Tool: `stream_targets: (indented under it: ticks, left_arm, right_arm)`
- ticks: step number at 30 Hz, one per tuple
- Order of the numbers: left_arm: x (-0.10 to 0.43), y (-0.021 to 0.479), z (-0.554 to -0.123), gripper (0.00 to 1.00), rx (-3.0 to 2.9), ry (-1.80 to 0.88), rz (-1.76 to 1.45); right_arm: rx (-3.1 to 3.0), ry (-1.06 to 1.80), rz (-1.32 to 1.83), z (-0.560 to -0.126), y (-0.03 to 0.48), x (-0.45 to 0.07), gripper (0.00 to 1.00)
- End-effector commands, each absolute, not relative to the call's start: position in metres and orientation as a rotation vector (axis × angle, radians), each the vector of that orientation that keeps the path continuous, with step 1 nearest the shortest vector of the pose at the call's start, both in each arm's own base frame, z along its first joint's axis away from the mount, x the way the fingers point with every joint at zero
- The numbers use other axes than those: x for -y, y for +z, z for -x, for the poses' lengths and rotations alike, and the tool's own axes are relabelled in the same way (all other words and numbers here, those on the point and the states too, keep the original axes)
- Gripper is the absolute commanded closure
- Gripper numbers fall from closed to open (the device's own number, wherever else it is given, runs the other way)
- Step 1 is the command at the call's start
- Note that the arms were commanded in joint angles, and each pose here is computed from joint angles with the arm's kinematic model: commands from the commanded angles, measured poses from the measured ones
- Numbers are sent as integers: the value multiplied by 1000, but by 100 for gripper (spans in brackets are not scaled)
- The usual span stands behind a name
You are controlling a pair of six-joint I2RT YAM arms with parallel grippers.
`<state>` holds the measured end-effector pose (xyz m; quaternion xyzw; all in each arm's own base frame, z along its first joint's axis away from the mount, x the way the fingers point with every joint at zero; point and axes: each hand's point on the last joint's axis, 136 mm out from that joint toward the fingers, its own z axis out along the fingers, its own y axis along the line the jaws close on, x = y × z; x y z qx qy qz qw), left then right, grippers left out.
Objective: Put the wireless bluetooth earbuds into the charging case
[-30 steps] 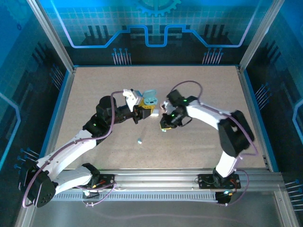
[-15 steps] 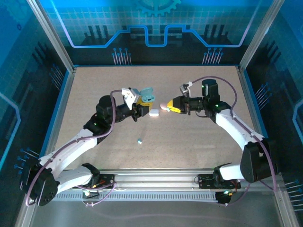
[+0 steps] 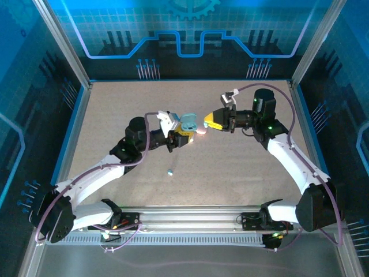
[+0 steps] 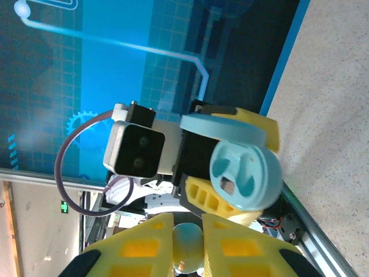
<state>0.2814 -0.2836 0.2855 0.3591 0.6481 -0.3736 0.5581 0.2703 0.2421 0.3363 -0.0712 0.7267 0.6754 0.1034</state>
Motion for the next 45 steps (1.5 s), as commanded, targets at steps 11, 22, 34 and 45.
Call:
stream_targets:
  ticks: [11, 22, 34, 45]
  left_arm:
    - [305, 302, -270, 67, -1394, -894, -921]
    - [317, 304, -272, 67, -1394, -905, -917]
    - [328, 310, -276, 67, -1378, -911, -883]
    - [326, 311, -278, 67, -1378, -898, -863]
  right_arm:
    - [-2130, 1916, 301, -258, 354, -249, 83]
    - [-2123, 1874, 338, -256, 355, -255, 82]
    - [-2134, 1846, 330, -255, 350, -257, 83]
    - [-2134, 1812, 341, -253, 351, -255, 83]
